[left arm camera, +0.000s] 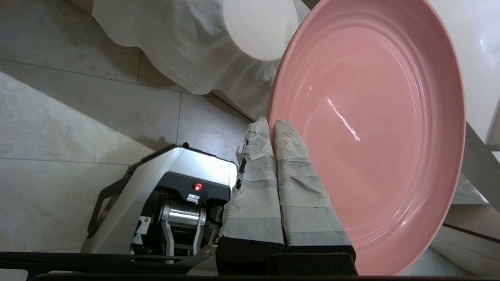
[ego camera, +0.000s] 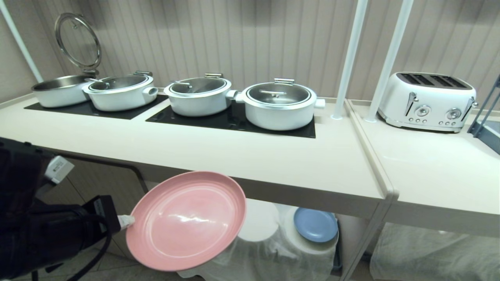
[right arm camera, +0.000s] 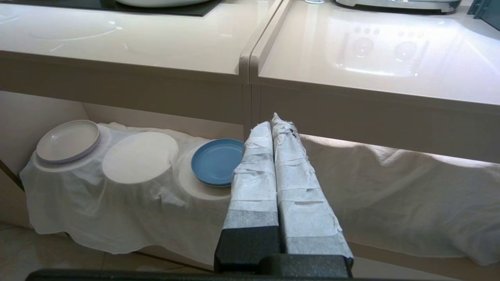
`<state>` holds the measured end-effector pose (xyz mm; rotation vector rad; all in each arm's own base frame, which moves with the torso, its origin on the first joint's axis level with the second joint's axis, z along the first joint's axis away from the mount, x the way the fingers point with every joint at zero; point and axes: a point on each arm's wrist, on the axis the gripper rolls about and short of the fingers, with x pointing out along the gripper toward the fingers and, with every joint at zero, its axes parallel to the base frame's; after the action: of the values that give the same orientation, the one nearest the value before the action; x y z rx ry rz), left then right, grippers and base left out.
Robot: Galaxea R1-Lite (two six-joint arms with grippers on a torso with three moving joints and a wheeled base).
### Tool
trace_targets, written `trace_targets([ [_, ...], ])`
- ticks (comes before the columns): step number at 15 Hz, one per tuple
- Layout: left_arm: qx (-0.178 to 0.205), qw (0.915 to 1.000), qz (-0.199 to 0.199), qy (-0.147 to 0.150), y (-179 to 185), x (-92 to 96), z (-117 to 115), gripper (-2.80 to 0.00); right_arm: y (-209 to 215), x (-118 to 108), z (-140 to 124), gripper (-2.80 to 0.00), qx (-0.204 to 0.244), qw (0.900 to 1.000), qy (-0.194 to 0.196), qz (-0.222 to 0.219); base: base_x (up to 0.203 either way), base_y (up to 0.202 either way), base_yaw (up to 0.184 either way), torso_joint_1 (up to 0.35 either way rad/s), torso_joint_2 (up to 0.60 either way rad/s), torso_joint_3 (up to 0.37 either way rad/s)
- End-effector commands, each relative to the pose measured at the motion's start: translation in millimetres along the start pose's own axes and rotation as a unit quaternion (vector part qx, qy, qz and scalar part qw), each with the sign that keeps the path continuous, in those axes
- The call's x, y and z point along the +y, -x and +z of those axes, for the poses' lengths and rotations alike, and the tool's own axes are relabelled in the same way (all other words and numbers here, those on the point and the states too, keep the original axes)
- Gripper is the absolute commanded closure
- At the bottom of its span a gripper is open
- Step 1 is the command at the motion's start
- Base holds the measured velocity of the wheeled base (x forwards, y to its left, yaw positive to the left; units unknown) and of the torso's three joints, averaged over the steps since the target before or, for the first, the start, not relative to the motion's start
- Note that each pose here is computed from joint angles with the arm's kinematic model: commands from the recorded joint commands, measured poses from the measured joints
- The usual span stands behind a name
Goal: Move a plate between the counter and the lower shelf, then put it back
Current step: Put the plate
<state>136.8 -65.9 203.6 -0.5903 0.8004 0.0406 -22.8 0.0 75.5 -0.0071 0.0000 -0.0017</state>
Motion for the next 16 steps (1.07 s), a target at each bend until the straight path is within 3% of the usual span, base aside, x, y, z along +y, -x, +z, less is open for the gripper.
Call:
trace_targets([
  [1, 0.0, 1.0, 0.002, 0.002, -0.5, 0.1, -0.1, 0.0, 0.0, 0.0, 0.0, 0.0, 0.0, 1.0, 0.0, 0.0, 0.0, 0.0, 0.0, 0.0, 0.0, 0.0],
  [16, -0.004, 1.0, -0.004, 0.006, 1.6, -2.1, 2.4, 0.0, 0.0, 0.0, 0.0, 0.0, 0.0, 1.0, 0.0, 0.0, 0.0, 0.0, 0.0, 0.0, 0.0, 0.0],
])
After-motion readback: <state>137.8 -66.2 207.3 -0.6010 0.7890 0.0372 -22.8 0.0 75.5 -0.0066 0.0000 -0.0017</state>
